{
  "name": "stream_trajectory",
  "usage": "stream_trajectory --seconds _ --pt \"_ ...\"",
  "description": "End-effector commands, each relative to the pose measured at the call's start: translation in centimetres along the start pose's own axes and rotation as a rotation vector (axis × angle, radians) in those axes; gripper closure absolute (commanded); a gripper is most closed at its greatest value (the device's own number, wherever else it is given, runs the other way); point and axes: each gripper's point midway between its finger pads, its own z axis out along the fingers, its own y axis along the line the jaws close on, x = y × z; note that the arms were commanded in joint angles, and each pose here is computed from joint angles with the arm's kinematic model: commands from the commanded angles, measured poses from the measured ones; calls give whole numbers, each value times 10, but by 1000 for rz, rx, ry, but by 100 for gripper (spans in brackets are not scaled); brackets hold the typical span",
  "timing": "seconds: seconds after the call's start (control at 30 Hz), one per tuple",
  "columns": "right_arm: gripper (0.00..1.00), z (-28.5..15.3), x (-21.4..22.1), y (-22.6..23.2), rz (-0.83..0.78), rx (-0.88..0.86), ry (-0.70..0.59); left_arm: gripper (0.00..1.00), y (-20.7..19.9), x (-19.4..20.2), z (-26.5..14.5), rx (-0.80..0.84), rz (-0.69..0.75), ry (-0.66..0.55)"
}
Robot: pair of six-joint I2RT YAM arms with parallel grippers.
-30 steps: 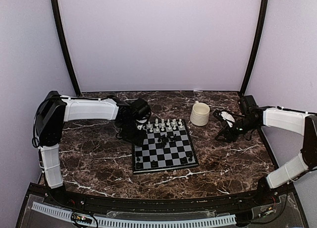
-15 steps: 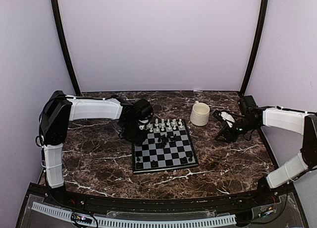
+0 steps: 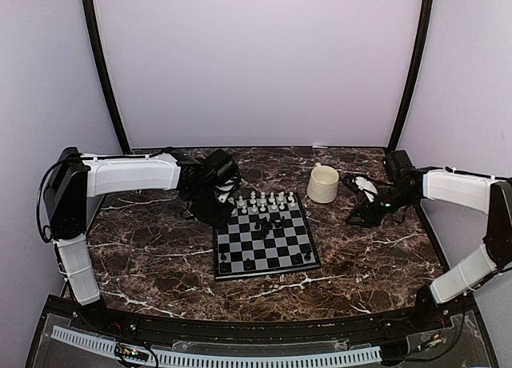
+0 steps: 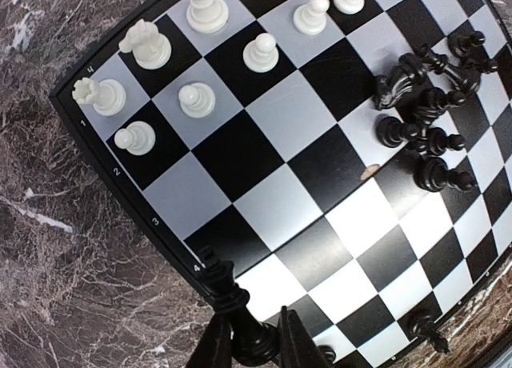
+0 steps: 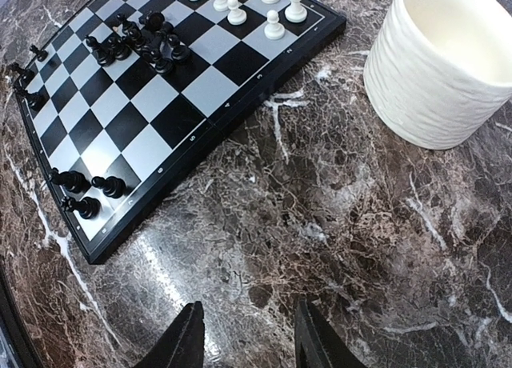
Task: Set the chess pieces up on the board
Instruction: Pick up the queen from the chessboard, then pass from the left arm to the right
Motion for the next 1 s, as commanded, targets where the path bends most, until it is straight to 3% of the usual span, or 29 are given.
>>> stream_trajectory --seconds 0.0,0.13,0.33,0.37,0.5,0.77,0.97 --pt "61 -3 -21 7 -37 -34 -14 84 -9 -4 -19 60 27 -68" --pt "61 -7 -43 18 -64 -78 -26 86 -24 -1 -19 160 55 -95" --pt "62 -6 -101 47 -87 -205 -96 87 -56 -7 -37 374 205 -285" --pt "62 -3 -111 53 -90 -231 -101 87 -61 -17 -49 395 233 -358" --pt "62 16 -147 83 -78 -359 -101 87 -67 -20 -64 439 292 -448" --pt "60 53 -187 122 57 -617 -52 87 -85 -26 -88 531 355 -528" --pt "55 56 -194 159 100 -783 -23 87 -93 -26 -95 543 396 -546"
